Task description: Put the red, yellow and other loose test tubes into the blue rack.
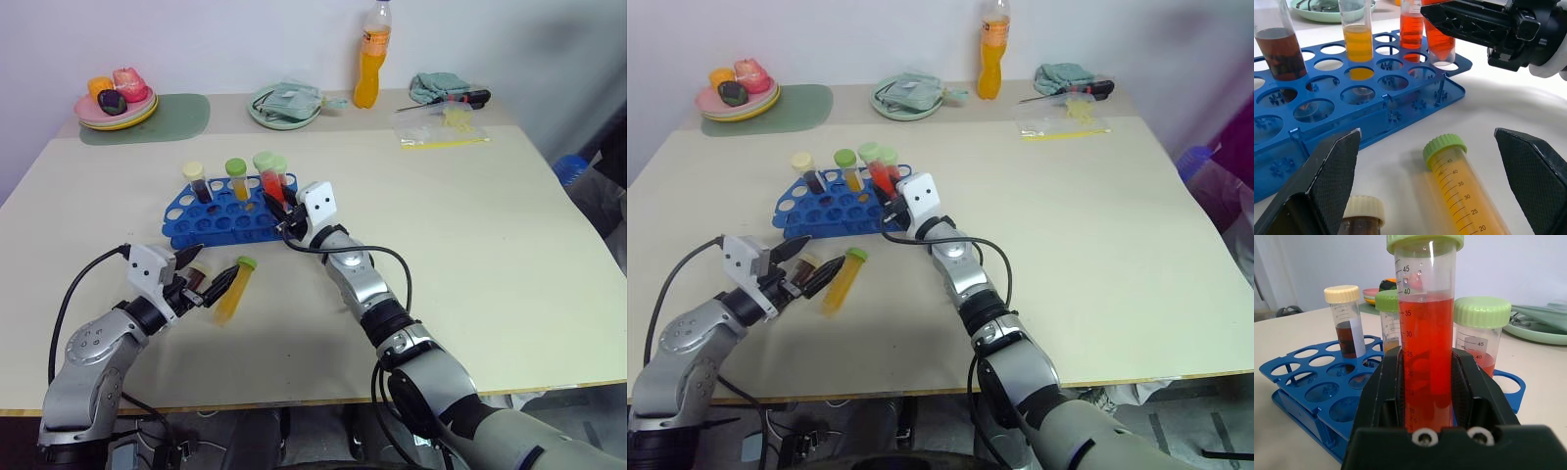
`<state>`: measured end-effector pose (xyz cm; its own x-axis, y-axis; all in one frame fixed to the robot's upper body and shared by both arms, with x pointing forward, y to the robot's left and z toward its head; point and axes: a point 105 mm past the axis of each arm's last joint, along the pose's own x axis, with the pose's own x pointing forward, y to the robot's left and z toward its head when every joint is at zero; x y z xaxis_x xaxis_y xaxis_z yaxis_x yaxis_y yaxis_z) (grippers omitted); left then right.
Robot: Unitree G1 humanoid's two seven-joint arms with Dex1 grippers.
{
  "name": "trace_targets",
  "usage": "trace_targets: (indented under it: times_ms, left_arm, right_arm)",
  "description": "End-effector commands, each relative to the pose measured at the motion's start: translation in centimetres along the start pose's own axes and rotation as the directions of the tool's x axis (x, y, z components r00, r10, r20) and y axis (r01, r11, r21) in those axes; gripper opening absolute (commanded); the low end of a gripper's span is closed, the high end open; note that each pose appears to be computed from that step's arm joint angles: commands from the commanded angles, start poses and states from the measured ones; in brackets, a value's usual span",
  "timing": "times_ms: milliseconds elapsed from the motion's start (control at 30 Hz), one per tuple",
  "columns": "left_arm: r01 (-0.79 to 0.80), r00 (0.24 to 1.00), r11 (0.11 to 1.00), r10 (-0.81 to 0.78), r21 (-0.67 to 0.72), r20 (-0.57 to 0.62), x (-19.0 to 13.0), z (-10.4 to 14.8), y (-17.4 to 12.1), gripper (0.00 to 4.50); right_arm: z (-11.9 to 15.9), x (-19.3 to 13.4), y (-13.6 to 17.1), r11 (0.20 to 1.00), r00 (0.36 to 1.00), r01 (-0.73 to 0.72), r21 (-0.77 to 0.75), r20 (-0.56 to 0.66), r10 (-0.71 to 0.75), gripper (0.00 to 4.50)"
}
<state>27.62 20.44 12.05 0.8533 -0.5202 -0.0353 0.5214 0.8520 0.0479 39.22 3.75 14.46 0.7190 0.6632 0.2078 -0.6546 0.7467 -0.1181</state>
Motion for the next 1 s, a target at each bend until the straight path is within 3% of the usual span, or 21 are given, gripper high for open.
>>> trace_targets:
  times_ms: [33, 967, 1000]
  left_arm:
    - [0.011, 0.999, 0.999, -0.012, 0.033, 0.03, -0.1, 1.2, -0.3, 4.5]
    - [0.012, 0.999, 0.999, -0.014, 0.041, 0.033, 0.1, 1.4, -0.4, 4.5]
    - [0.011, 0.999, 0.999, -0.012, 0.04, 0.033, 0.0, 1.4, -0.4, 4.5]
  right_arm:
    - [0.3, -0.2, 0.2, 1.0, 1.0, -0.011, 0.015, 0.024, 0.011, 0.86]
    - [-0.8, 0.0, 0.3, 1.0, 1.0, 0.011, 0.017, 0.012, -0.011, 0.86]
    - [-0.9, -0.2, 0.4, 1.0, 1.0, 0.006, 0.026, 0.016, -0.006, 1.32]
